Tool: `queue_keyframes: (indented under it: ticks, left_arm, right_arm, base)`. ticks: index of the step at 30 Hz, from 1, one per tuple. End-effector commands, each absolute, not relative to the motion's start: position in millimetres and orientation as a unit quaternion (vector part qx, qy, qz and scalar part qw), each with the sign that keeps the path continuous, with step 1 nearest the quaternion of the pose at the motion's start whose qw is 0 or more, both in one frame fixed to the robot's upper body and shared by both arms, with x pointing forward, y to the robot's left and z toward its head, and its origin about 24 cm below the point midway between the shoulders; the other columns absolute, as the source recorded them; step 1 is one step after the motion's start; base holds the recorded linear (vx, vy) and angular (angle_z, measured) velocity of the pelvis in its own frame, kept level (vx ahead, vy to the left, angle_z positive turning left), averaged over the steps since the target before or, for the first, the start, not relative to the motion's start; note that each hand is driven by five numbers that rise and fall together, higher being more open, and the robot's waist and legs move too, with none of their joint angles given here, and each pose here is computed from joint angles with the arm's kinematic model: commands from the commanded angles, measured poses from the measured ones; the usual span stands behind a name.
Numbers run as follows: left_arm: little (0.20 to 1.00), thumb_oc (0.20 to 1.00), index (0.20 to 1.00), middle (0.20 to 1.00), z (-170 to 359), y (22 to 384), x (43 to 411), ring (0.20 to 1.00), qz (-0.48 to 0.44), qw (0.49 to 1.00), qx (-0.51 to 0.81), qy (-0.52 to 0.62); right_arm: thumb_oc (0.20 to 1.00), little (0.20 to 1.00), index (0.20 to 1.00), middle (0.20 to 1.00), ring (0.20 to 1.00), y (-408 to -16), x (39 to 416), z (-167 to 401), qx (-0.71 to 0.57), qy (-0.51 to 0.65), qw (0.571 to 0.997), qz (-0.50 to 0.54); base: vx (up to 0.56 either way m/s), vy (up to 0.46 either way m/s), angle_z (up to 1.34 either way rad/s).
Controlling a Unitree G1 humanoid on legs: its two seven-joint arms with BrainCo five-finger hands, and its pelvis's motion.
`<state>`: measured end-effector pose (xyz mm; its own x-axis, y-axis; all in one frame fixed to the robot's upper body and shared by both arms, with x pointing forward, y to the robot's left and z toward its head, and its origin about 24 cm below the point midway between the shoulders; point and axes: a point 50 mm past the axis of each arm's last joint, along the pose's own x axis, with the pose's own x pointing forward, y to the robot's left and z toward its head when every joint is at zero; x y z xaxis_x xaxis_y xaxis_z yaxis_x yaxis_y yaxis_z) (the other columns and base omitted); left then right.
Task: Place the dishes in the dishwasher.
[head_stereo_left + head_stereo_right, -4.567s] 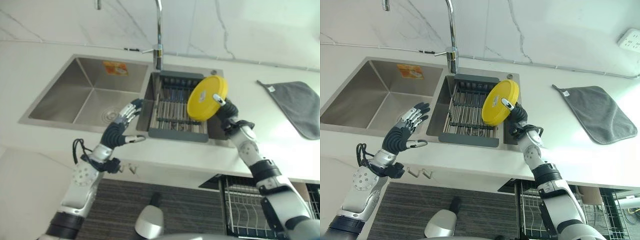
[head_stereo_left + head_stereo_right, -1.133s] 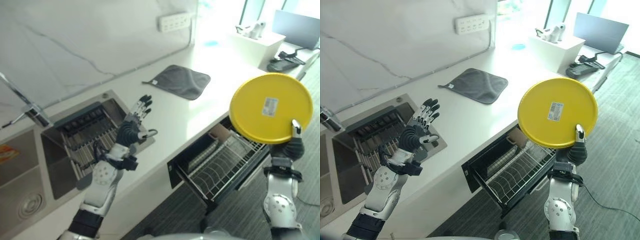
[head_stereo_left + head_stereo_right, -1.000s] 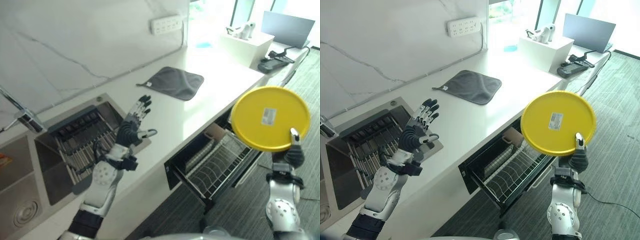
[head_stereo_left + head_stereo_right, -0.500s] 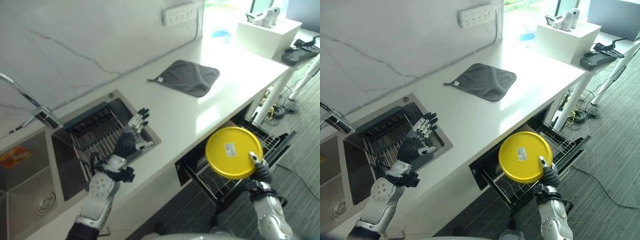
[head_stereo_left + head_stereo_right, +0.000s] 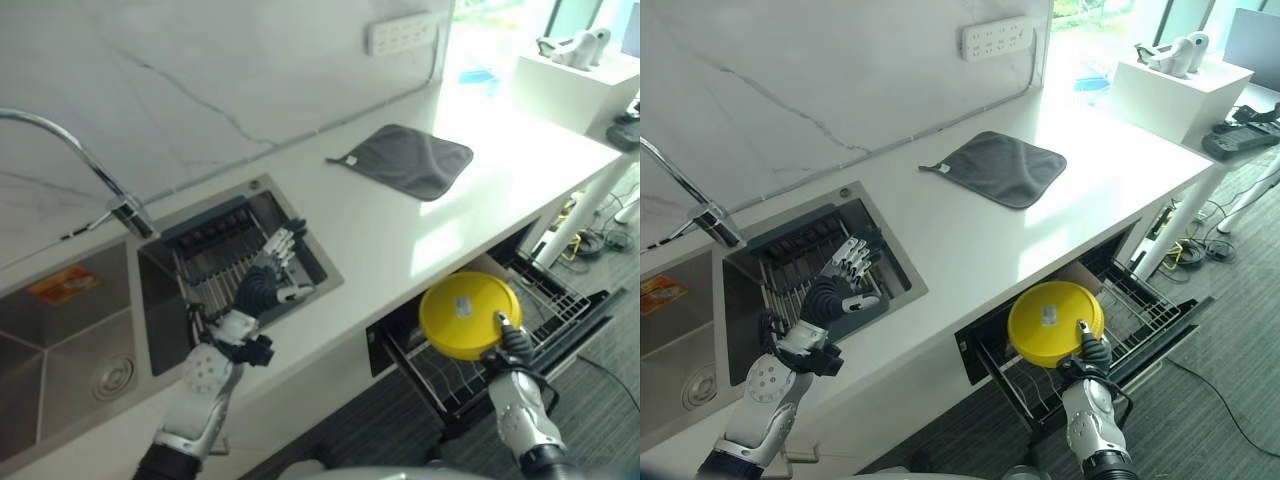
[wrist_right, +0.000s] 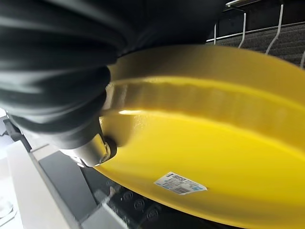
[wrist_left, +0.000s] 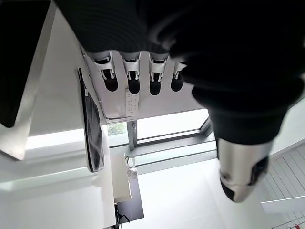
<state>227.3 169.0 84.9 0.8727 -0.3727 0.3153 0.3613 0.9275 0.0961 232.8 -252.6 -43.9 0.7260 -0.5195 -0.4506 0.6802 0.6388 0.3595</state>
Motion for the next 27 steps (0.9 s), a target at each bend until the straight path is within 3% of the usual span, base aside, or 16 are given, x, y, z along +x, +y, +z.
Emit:
queue_keyframes:
  ticks: [1,4,9,13,17,27]
  left_arm:
    - [1.000,1.000,1.000,1.000,108,162,236,1.000,-0.226,0.948,0.031,-0.221]
    - [1.000,1.000,1.000,1.000,108,161,236,1.000,-0.232,0.948,0.030,-0.218]
    - [1.000,1.000,1.000,1.000,111,157,237,1.000,-0.238,0.946,0.026,-0.219]
    - [1.000,1.000,1.000,1.000,115,159,240,1.000,-0.240,0.942,0.029,-0.231]
    - [1.000,1.000,1.000,1.000,122,163,242,1.000,-0.236,0.939,0.035,-0.249]
    - [1.000,1.000,1.000,1.000,128,167,244,1.000,-0.249,0.930,0.063,-0.262]
  right_arm:
    - [0.200,0.200,0.200,0.200,0.200,-262,270,-1,0.302,0.069,0.887,-0.343]
    - [0.200,0.200,0.200,0.200,0.200,-270,273,0,0.284,0.081,0.882,-0.366]
    - [0.200,0.200,0.200,0.200,0.200,-285,288,17,0.119,0.092,0.924,-0.351]
    - [0.200,0.200,0.200,0.200,0.200,-293,306,38,-0.126,0.098,0.946,-0.282]
    - [0.200,0.200,0.200,0.200,0.200,-295,318,57,-0.321,0.083,0.922,-0.198]
    - [0.200,0.200,0.200,0.200,0.200,-295,309,43,-0.485,0.085,0.864,-0.107]
  base:
    - [0.11,-0.008,0.17]
    - [0.08,0.005,0.11]
    - [0.03,0.023,0.02]
    - [-0.04,0.032,0.03]
    - [-0.11,0.016,0.05]
    - [-0.02,-0.050,0.08]
